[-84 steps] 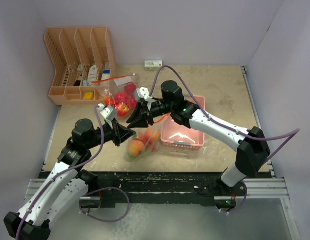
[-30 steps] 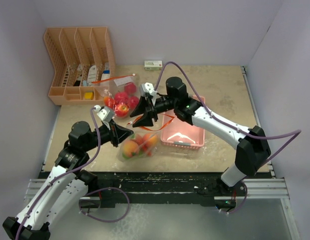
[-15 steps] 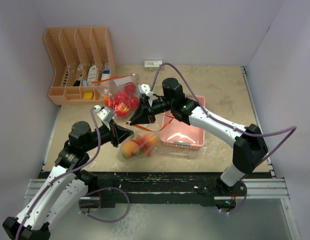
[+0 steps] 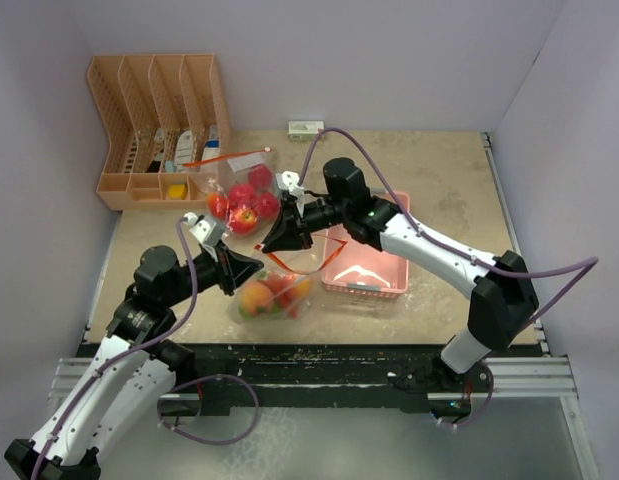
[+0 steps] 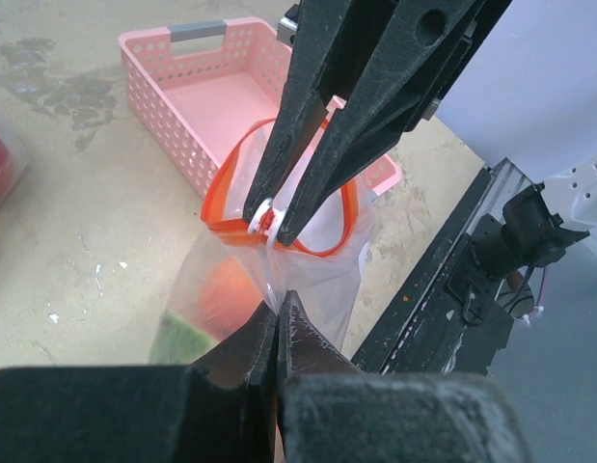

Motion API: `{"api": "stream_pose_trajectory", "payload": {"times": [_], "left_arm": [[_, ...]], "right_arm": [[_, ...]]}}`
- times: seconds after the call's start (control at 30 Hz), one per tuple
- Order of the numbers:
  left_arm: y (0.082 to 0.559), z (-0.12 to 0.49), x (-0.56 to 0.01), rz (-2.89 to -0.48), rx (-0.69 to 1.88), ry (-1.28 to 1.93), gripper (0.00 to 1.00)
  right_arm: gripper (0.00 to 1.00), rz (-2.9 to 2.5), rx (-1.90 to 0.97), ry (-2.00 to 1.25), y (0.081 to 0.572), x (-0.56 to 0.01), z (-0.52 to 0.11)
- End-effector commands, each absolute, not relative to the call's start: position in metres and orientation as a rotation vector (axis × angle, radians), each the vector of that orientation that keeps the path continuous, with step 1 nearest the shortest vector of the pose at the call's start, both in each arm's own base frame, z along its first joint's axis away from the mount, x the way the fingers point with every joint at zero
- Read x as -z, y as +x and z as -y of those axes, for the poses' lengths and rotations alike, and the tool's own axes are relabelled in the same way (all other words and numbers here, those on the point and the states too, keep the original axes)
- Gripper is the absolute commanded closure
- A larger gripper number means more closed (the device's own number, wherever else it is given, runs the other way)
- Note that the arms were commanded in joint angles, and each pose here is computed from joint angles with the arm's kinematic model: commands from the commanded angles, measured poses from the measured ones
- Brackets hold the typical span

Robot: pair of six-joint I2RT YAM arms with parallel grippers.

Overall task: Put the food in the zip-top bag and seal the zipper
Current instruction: Zip the zipper food storage bag at the center of the board.

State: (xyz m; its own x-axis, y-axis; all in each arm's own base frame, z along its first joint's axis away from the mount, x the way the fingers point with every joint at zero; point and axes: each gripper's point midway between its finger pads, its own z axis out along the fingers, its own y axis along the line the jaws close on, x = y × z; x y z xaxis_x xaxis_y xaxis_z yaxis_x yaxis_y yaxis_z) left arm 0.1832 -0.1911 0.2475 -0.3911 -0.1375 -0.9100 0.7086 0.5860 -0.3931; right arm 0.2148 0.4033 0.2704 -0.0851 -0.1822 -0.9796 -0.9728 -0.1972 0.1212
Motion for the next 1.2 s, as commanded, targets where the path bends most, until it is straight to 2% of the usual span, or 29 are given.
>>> {"api": "stream_pose_trajectory", "payload": {"times": [0.0,0.17,0.33,0.37,0.5,0.63,1.17], "left_arm": [[0.184,0.188,-0.285,-1.613,0.958,0.481,1.0],[0.184,0.184,-0.286,-1.607,0.94,0.467,1.0],[0.186,0.188,-0.286,-1.603,0.952,0.481,1.0],[0.185,0.189,-0.288,-1.594,0.957,0.497,0.98],[0.18,0.198,-0.296,-1.559,0.983,0.599,0.8],[0.181,0.201,-0.303,-1.551,0.97,0.66,0.72],[0.193,0.217,-0.314,-1.511,1.003,0.733,0.68]], "right_arm": [[0.99,-1.384,-1.231,-1.398,0.234,-0.27,-0.385],[0.99,-1.41,-1.237,-1.399,0.234,-0.266,-0.375],[1.0,-1.274,-1.326,-1.419,0.219,-0.302,-0.377],[1.0,-1.238,-1.324,-1.416,0.219,-0.311,-0.379],[1.0,-1.164,-1.384,-1.444,0.212,-0.332,-0.381],[1.0,-1.152,-1.411,-1.454,0.208,-0.338,-0.381],[1.0,-1.199,-1.414,-1.464,0.201,-0.328,-0.387]]}}
